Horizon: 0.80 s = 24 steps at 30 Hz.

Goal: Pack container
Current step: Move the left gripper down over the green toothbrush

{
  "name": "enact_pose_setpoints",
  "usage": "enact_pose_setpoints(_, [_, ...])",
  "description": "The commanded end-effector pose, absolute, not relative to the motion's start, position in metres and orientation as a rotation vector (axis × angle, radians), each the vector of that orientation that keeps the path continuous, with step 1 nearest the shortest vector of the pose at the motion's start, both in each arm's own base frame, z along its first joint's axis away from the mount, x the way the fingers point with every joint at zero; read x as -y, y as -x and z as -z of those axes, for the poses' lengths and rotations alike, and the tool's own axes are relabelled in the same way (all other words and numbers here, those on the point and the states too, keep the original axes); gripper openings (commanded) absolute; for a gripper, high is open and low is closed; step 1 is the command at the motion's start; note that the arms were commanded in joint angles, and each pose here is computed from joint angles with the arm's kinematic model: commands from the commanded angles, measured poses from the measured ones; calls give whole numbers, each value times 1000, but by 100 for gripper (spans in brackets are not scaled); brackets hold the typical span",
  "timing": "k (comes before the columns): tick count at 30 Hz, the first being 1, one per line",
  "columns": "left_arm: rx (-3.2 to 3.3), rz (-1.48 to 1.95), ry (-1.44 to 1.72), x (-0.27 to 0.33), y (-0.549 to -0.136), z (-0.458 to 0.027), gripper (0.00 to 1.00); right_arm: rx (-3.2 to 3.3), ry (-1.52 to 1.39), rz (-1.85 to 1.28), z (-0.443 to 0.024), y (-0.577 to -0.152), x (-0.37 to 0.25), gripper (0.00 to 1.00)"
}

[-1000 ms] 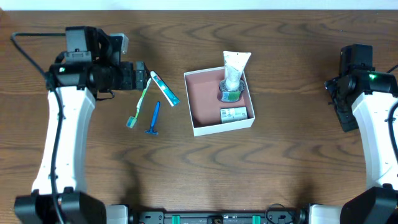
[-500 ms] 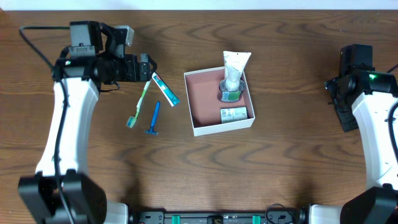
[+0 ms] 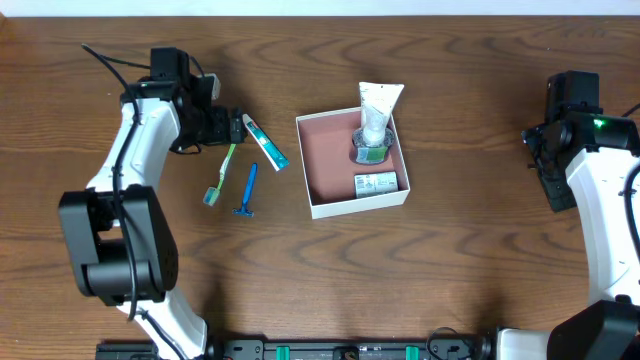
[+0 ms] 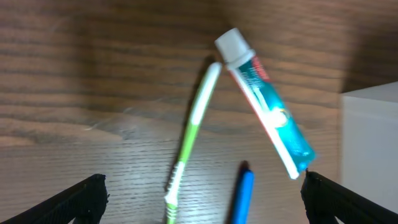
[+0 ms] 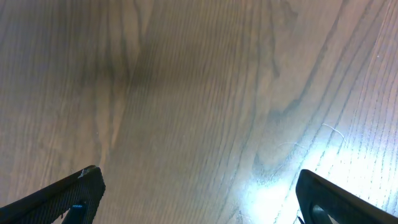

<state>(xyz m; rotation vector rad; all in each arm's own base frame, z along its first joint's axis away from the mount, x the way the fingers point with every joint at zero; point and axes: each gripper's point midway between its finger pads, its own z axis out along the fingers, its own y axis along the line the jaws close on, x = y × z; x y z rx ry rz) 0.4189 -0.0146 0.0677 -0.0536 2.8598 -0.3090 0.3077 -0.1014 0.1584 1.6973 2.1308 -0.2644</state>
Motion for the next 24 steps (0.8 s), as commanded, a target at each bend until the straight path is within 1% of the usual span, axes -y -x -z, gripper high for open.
enact_pose_setpoints(1, [-2890,226,71,5,-418,-62,98,-2127,-1691,284,-160,-308,105,99])
enact_pose_setpoints(3, [-2933,224,78,5,-409,-53,96,-2127,-1691,284,-160,-308,105,99])
enact_pose_setpoints(8, [-3003,126,95,-6,-394,-43,88,-2127,-1691,284,-160,-308,105,99])
enact_pose_setpoints(9, [-3008,96,99,-10,-393,-42,85,-2127,-1691,284,-160,-308,105,99])
enact_pose_setpoints(11, [-3011,58,102,-15,-392,-42,75,-2127,-1691,284,-160,-308,105,99])
enact_pose_setpoints(16, [-3033,10,59,-20,-389,-33,75,-2127,-1691,284,-160,-308,105,99])
enact_pose_setpoints(24, [-3130,5,38,-16,-379,1,75,-2127,-1691,284,-160,-308,105,99])
